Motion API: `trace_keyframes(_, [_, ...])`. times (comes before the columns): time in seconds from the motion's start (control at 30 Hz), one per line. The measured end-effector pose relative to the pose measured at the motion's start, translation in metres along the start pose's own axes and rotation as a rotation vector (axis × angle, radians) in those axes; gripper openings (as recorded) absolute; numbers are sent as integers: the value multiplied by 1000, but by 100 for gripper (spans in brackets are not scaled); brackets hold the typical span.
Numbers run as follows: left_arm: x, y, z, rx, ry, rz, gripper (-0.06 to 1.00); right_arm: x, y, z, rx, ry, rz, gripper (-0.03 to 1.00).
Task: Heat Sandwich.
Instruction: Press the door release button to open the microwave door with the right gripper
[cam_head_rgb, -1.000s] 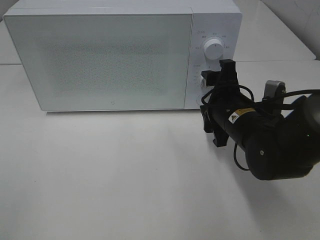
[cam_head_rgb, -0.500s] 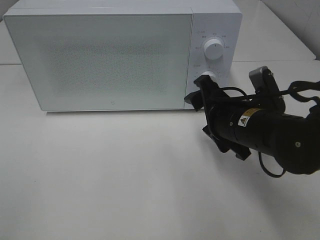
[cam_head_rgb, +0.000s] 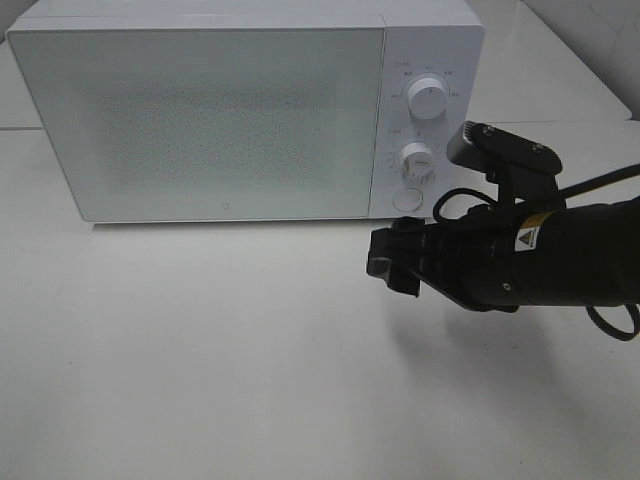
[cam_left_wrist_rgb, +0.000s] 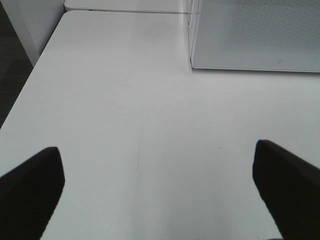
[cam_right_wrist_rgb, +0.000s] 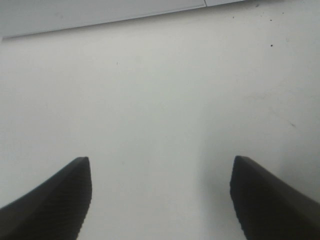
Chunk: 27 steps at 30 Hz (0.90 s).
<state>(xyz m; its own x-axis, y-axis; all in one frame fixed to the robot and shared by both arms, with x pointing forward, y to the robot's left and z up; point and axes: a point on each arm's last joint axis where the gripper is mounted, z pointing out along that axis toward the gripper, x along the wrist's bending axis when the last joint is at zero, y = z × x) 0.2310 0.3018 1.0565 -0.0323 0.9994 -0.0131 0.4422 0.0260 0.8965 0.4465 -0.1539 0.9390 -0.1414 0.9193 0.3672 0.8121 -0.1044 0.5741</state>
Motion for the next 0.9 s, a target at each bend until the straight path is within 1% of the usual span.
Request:
trace_keyframes(0.03, [0,0,0,0,0,0,97,0,-2,-5,35,-1,-61,75])
trace_keyframes(0.13, [0,0,0,0,0,0,97,1,-4,-11,70,0,-114,75])
trace_keyframes(0.2, [0,0,0,0,0,0,97,1,-9,-20,137,0,-190,75])
trace_keyframes(0.27, [0,0,0,0,0,0,97,1,-10,-23,154,1,-210,75])
trace_keyframes(0.4, [0,0,0,0,0,0,97,-2,-18,-41,260,-11,-314,75])
trace_keyframes(0.47, [0,0,0,0,0,0,97,-3,-19,-44,277,-16,-331,75])
trace_keyframes(0.53, [0,0,0,0,0,0,97,-5,-21,-58,328,-35,-393,75])
trace_keyframes(0.57, [0,0,0,0,0,0,97,-5,-21,-58,328,-35,-393,75])
trace_keyframes(0.63, [0,0,0,0,0,0,97,-7,-21,-71,365,-61,-451,75])
trace_keyframes(0.7, [0,0,0,0,0,0,97,-8,-19,-79,378,-76,-481,75])
trace_keyframes(0.73, [0,0,0,0,0,0,97,-8,-19,-79,378,-76,-481,75])
trace_keyframes(0.8, [0,0,0,0,0,0,97,-9,-16,-95,397,-100,-514,75])
trace_keyframes(0.9, [0,0,0,0,0,0,97,-8,-13,-106,403,-110,-527,75])
